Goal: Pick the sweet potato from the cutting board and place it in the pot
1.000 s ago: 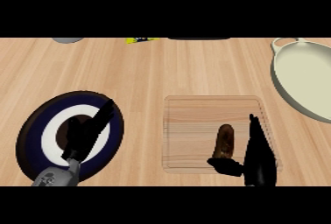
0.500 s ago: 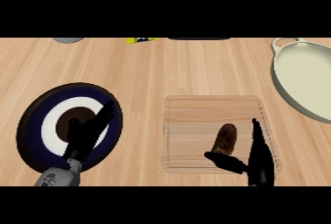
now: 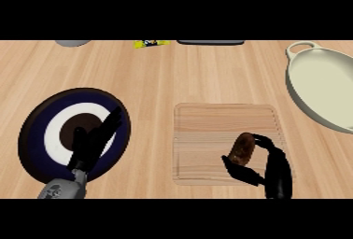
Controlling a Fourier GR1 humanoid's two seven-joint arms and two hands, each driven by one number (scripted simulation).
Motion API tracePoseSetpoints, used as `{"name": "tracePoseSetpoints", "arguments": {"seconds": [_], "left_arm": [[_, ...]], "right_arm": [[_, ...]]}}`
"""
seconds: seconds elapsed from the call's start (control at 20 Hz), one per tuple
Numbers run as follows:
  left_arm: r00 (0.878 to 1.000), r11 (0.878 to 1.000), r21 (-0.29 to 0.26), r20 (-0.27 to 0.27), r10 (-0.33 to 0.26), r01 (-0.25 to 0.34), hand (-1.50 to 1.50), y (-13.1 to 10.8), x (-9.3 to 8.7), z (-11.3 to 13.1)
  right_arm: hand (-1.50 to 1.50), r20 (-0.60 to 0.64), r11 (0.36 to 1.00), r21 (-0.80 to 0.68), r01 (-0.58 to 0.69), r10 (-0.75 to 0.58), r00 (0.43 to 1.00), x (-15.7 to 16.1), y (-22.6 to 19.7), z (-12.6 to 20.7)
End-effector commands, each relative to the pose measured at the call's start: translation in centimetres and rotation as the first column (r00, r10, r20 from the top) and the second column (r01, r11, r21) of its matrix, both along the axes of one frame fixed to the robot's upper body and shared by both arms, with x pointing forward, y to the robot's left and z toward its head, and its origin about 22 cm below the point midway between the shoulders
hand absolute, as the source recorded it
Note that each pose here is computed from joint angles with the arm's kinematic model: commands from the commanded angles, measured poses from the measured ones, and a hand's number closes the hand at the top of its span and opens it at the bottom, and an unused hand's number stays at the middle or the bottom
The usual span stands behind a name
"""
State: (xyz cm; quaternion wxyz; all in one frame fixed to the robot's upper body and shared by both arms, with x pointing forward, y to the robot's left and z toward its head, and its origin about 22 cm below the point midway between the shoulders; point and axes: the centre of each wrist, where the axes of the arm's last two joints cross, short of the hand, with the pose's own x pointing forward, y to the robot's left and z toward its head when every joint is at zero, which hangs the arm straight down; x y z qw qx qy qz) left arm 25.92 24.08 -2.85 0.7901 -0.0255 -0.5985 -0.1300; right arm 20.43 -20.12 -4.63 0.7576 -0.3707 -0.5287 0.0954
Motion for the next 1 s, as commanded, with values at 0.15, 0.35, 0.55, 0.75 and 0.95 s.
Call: {"name": "tracePoseSetpoints", "arguments": {"seconds": [0.15, 0.35, 0.55, 0.75, 0.95], "left_arm": [[1.0, 1.0, -0.01, -0.004, 0.006, -0.006, 0.0, 0.3, -0.4, 0.3], [0.998, 0.999, -0.008, -0.034, 0.052, -0.053, 0.0, 1.6, -0.7, -0.2], [0.997, 0.997, -0.019, -0.03, 0.068, -0.069, 0.0, 0.8, -1.2, -0.3], [0.999, 0.999, -0.001, -0.018, 0.043, -0.044, 0.0, 0.5, -0.3, 0.4], [0.999, 1.0, -0.017, -0.027, 0.017, -0.018, 0.0, -0.5, 0.0, 0.1]], "right_arm": [[1.5, 0.078, 0.996, 0.092, 0.005, -0.012, 0.997, -3.3, -3.0, -2.1], [1.5, 0.25, 0.977, 0.204, 0.064, -0.116, 0.961, -2.6, -12.0, 2.3], [1.5, 0.363, 0.965, 0.249, 0.087, -0.176, 0.915, -4.1, -18.9, 4.3], [1.5, 0.446, 0.973, 0.215, 0.08, -0.171, 0.879, -8.0, -26.2, 4.3], [1.5, 0.454, 0.982, 0.158, 0.099, -0.161, 0.876, -10.7, -32.6, 5.2]]}}
